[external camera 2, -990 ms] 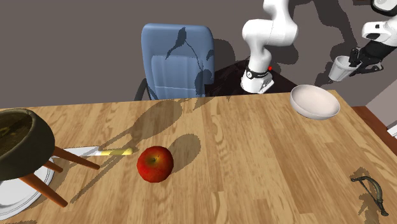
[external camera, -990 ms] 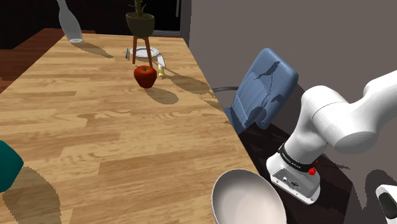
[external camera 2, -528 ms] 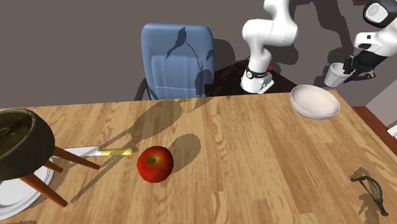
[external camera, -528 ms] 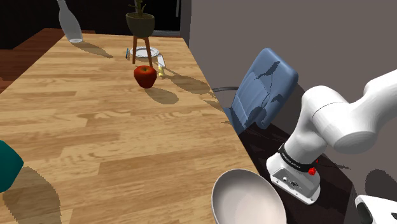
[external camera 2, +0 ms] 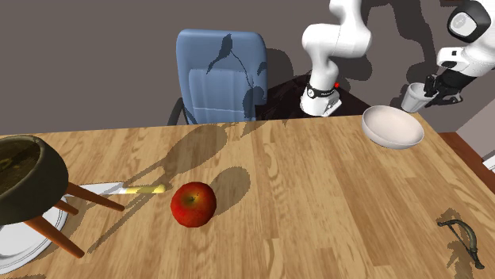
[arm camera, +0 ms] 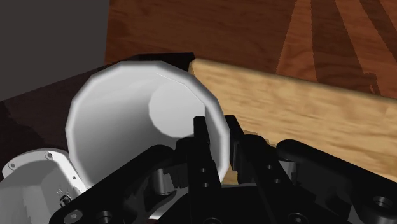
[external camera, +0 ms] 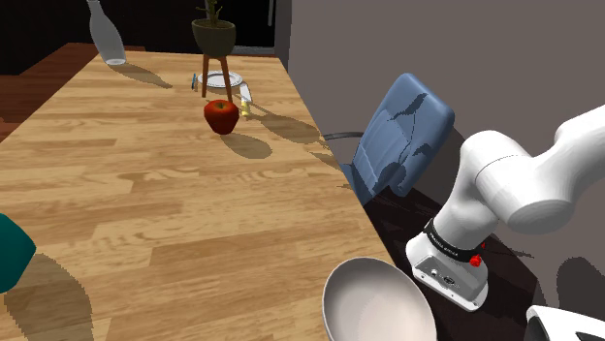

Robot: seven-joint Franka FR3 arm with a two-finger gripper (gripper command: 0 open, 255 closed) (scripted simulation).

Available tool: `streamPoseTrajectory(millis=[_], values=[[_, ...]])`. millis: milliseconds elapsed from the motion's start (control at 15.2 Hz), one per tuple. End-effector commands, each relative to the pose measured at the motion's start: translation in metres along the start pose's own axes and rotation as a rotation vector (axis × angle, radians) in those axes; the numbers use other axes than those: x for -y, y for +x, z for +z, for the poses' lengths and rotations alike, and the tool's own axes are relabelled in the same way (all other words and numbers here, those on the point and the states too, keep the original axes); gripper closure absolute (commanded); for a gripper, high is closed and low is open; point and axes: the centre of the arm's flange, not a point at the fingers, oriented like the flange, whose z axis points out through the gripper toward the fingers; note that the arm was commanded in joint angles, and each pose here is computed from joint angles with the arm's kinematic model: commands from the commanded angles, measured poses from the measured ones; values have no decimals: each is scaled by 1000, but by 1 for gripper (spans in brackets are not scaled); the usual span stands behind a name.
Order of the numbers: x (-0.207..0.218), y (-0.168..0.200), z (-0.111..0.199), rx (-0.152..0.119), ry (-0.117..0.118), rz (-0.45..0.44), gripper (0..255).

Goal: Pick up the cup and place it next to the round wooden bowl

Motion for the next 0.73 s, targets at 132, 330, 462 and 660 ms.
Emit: streamPoseTrajectory(millis=[132, 330, 462, 660], values=[[0, 0, 0, 0, 0, 0, 0], [0, 0, 0, 0, 0, 0, 0], [0, 0, 0, 0, 0, 0, 0], [0, 0, -40, 0, 0, 0, 0]])
